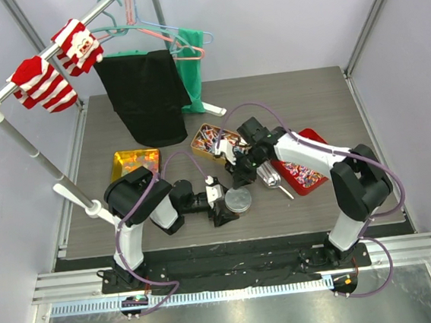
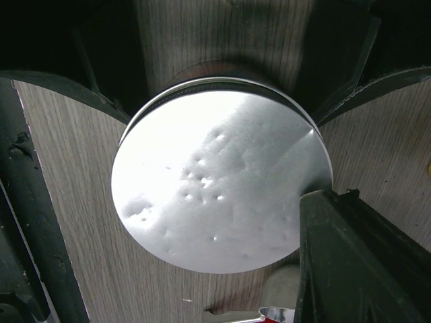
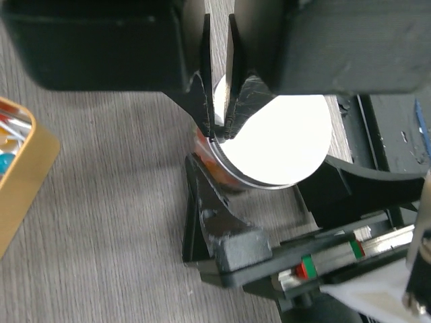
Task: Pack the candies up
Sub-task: Screw the bottle lid onto the packing bottle.
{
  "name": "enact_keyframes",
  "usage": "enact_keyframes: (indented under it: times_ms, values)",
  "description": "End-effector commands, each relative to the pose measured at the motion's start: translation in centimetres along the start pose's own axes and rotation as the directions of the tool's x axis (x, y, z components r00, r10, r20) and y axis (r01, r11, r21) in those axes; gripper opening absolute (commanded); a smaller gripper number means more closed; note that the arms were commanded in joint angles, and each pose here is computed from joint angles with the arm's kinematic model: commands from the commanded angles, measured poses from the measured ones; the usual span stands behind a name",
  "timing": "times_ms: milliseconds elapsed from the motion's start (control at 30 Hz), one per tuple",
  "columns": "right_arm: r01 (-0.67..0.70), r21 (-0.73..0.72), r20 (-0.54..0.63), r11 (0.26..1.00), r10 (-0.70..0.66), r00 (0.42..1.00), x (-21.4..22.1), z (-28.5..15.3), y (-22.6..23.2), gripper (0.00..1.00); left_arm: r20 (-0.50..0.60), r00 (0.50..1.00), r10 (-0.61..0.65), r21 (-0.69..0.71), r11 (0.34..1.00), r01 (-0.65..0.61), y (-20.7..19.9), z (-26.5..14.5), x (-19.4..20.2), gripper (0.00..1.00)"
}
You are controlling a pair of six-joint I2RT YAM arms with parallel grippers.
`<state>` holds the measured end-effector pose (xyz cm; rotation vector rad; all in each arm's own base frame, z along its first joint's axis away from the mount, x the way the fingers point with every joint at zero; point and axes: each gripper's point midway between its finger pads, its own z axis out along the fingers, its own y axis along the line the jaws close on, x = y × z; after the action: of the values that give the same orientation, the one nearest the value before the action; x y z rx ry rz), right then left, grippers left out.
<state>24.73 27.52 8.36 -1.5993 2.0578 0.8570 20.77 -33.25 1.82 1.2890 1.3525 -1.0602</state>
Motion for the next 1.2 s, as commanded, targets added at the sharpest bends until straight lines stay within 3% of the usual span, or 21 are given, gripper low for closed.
enact_keyframes:
  times_ms: [0, 667, 1167]
  values:
    - [-0.034, -0.007, -0.077, 0.999, 0.033, 0.996, 2.9, -0.6, 1.5, 0.13, 0.106, 0.981, 0.163, -0.087, 0.984, -0.154, 1.9, 0.2, -3.2, 0.87]
    - [-0.119, -0.064, -0.163, 0.991, 0.107, 0.981, 7.5, -2.4, 6.2, 0.13, 0.099, 0.981, 0.166, -0.114, 0.982, -0.154, 2.5, 0.2, -3.1, 0.87]
    - [0.025, 0.05, -0.054, 0.998, -0.022, 0.998, 1.0, -5.5, 3.5, 0.15, 0.098, 0.982, 0.163, -0.111, 0.982, -0.152, 2.5, 0.2, -3.0, 0.87]
